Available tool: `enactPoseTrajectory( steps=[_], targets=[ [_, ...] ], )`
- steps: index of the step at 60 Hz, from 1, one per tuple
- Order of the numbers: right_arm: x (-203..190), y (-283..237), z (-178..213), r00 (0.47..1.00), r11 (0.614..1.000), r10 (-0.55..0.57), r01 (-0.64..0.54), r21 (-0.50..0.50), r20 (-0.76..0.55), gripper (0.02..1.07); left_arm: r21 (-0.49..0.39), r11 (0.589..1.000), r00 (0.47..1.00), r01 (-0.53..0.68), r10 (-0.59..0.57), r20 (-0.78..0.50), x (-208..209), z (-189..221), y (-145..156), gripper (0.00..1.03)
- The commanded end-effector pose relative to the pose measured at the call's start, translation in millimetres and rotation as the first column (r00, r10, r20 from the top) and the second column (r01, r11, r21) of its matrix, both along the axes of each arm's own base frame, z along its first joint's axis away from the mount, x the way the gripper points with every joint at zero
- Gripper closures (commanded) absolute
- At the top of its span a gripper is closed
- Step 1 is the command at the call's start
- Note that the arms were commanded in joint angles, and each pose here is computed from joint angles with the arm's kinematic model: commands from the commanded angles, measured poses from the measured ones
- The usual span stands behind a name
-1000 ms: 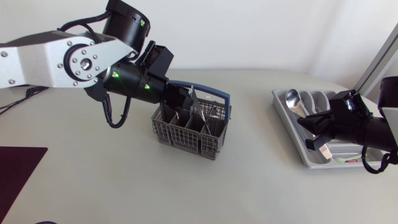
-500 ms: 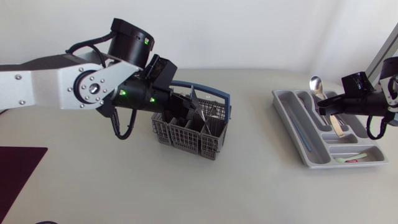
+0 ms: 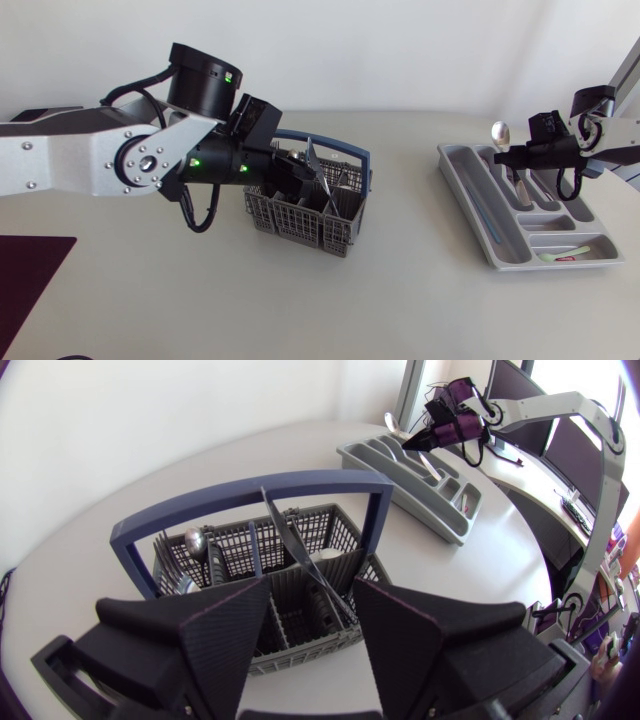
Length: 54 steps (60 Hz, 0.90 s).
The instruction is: Sort the cutlery from the basket into the organizer compartments.
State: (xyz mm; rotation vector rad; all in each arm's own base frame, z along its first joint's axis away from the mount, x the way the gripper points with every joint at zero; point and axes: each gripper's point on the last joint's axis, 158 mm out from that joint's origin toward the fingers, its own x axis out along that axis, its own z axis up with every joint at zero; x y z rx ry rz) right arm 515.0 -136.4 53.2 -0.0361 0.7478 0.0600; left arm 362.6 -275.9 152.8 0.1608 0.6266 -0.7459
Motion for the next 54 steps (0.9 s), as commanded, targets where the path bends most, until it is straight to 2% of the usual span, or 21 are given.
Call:
enactPoseTrajectory(
  steps=[1,15,30,46,54],
  targets=[
    [12.1,-1.1,-14.6,0.999,0.999,-0.029,0.03,0.037,-0.028,1.01,0.006,1.0,1.0,0.017,-0.017,0.018,-6.0,-0.6,-1.5,0.46],
    [25.5,-11.9,-48.1,0.995,0.997,-0.055,0.059,0.048,-0.083,1.01,0.0,1.0,0.999,0.021,-0.021,0.027,-7.7,-3.3,-2.8,0.46],
    [19.5,-16.2,-75.6,0.986,0.996,-0.07,0.077,0.041,-0.149,1.0,-0.008,1.0,0.999,0.027,-0.027,0.034,-7.9,-2.2,-6.8,0.46],
    [9.5,-13.0,-78.4,0.983,0.997,-0.061,0.069,0.041,-0.171,0.55,-0.011,0.999,0.999,0.035,-0.035,0.037,-7.1,-8.4,-12.9,0.46],
    [0.1,-8.3,-71.2,0.984,0.998,-0.05,0.057,0.035,-0.171,0.4,-0.008,0.999,0.999,0.033,-0.033,0.034,-2.8,-15.5,-14.2,0.46]
  ],
)
